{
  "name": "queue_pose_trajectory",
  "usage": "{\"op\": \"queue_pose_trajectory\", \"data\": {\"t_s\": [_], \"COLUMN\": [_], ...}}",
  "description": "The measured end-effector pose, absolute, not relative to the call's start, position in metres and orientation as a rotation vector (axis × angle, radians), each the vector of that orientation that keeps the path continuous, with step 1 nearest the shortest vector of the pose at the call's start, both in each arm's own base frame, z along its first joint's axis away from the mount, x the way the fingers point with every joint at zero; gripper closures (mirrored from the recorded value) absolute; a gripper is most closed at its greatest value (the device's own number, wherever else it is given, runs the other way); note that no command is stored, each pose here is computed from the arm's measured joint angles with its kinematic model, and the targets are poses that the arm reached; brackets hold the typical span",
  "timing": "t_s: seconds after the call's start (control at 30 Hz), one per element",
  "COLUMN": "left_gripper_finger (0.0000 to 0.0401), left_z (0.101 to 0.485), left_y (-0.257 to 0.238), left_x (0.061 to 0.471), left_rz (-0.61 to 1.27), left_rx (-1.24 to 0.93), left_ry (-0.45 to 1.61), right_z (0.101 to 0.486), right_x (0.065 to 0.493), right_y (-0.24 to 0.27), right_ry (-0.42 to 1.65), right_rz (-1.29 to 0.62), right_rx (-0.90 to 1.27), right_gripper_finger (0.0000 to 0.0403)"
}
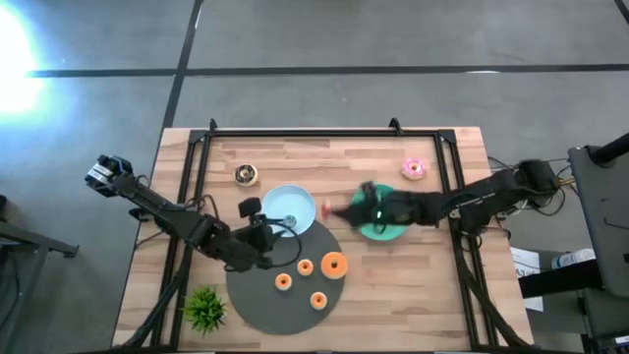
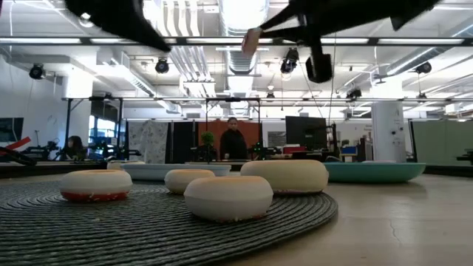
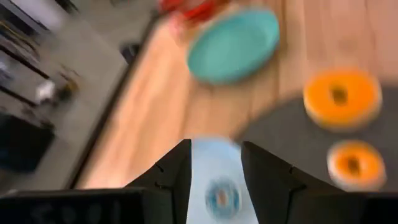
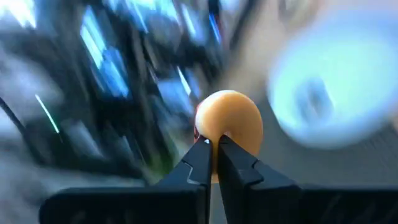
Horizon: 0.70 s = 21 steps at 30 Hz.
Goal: Pick & Place donuts
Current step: Put the small orange donut on the white plate
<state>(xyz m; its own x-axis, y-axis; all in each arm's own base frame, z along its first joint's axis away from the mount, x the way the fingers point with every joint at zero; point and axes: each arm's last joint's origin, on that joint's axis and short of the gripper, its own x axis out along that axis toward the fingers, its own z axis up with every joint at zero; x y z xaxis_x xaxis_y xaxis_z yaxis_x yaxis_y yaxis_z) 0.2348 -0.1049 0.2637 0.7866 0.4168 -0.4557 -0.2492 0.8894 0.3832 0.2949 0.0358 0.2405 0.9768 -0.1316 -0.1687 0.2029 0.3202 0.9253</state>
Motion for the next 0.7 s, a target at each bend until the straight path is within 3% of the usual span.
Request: {"op": "queue_pose_trajectory", "data": {"t_s": [0.1,0.2,0.37,0.7], "left_gripper_finger": [0.0286,0.0286,0.0286,0.0286], "left_z": [0.272,0.278,0.279,0.269], "left_y": [-0.105,-0.097,-0.081,-0.061], "left_x": [0.241,0.247,0.264,0.288], "left_rz": [0.481,0.596,0.611,0.674], "left_rx": [0.309,0.289,0.237,0.306], "left_ry": [0.422,0.320,0.277,0.279], "right_z": [0.236,0.229,0.237,0.232], "right_x": [0.292,0.297,0.318,0.345], "right_y": [0.025,0.025,0.023,0.022], "right_ry": [-0.157,-0.214,-0.337,-0.377], "right_rz": [-0.295,-0.302,-0.227,-0.175], "right_rx": [1.351,1.434,1.510,1.722], "right_gripper_finger": [0.0391,0.0390,0.0390,0.0390]}}
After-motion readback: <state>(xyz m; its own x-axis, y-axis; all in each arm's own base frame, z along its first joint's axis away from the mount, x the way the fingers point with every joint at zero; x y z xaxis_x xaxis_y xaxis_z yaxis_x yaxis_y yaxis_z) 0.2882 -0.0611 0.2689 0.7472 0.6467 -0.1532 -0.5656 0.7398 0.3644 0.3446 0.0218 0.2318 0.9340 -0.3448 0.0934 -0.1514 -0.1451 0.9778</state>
